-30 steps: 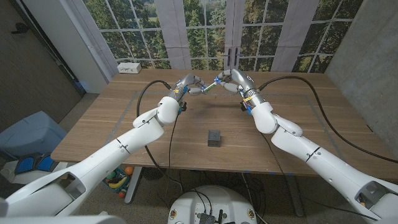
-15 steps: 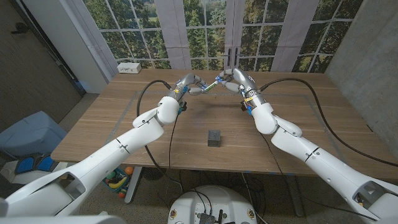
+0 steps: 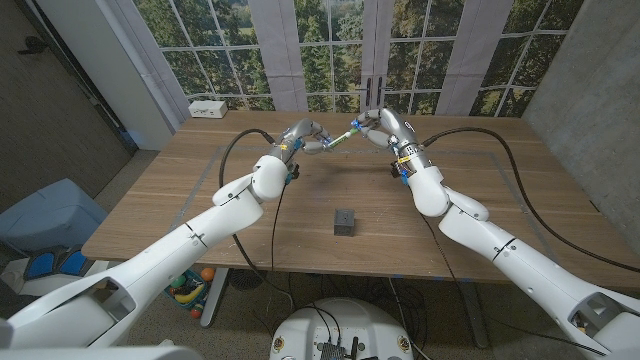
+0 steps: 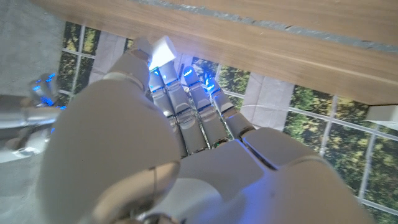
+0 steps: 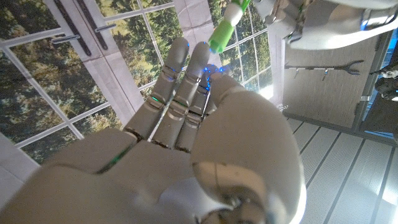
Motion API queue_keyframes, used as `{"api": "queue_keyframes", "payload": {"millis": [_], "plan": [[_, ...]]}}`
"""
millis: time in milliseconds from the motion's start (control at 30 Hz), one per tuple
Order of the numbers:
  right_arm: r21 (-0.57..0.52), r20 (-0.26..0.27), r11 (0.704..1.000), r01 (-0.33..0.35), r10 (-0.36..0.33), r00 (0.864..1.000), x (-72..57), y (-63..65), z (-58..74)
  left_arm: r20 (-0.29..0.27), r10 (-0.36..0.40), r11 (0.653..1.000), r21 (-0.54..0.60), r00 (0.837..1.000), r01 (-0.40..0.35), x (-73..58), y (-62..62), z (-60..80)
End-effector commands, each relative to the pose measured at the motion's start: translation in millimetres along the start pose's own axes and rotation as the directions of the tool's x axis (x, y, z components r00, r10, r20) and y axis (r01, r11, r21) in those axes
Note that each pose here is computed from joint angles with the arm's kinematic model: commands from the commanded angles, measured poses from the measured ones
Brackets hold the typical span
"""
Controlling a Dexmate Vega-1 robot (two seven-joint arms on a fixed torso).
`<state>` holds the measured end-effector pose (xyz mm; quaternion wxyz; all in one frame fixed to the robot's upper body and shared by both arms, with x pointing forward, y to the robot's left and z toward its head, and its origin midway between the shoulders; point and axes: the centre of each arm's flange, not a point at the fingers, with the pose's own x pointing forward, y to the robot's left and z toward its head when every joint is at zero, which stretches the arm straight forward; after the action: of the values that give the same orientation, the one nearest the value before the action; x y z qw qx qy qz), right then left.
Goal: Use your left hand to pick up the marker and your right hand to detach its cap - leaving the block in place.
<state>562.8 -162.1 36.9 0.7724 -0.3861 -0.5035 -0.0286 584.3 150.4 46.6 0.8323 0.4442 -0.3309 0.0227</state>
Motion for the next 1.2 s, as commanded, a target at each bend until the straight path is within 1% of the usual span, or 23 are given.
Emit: {"api": "queue_keyframes", "payload": {"millis": [33,133,200,267,333,400,600,833,1200], "plan": [[0.019,0.02,0.999,-0.031,0.031,0.999,-1.4,-1.0,-5.1,0.001,0.007,1.0,-0.003,1.0,-0.007,-0.7,1.5,0.3],[0.021,0.022,1.0,-0.016,0.016,1.0,-2.4,-0.1,-5.2,0.002,0.01,1.0,-0.003,1.0,-0.01,-0.7,1.9,0.5],[0.006,0.023,1.0,-0.023,0.023,0.999,-2.7,-0.2,-4.5,0.0,0.01,1.0,-0.004,1.0,-0.01,-0.7,2.0,0.2],[0.012,0.018,0.998,-0.06,0.06,0.998,-1.6,-0.8,-4.8,-0.001,0.011,1.0,-0.002,1.0,-0.011,-0.7,2.4,-0.2],[0.004,0.012,0.997,-0.076,0.076,0.997,-1.4,-1.0,-5.1,-0.001,0.011,1.0,-0.002,1.0,-0.011,-0.7,2.6,-0.5],[-0.002,0.004,0.994,-0.106,0.106,0.994,-0.4,-2.1,-4.2,-0.001,0.012,1.0,-0.001,1.0,-0.012,-0.5,2.8,-0.6],[-0.025,-0.016,0.988,-0.15,0.149,0.989,3.2,-3.3,-2.0,0.005,0.007,1.0,-0.001,1.0,-0.007,0.9,2.6,0.0],[-0.034,-0.013,0.981,-0.189,0.189,0.982,8.1,-1.8,0.2,0.015,0.001,1.0,-0.001,1.0,-0.001,2.6,1.7,2.1],[-0.033,0.004,0.979,-0.199,0.199,0.98,12.9,-0.2,1.4,0.026,-0.022,1.0,0.008,0.999,0.021,8.0,-0.8,5.1]]}}
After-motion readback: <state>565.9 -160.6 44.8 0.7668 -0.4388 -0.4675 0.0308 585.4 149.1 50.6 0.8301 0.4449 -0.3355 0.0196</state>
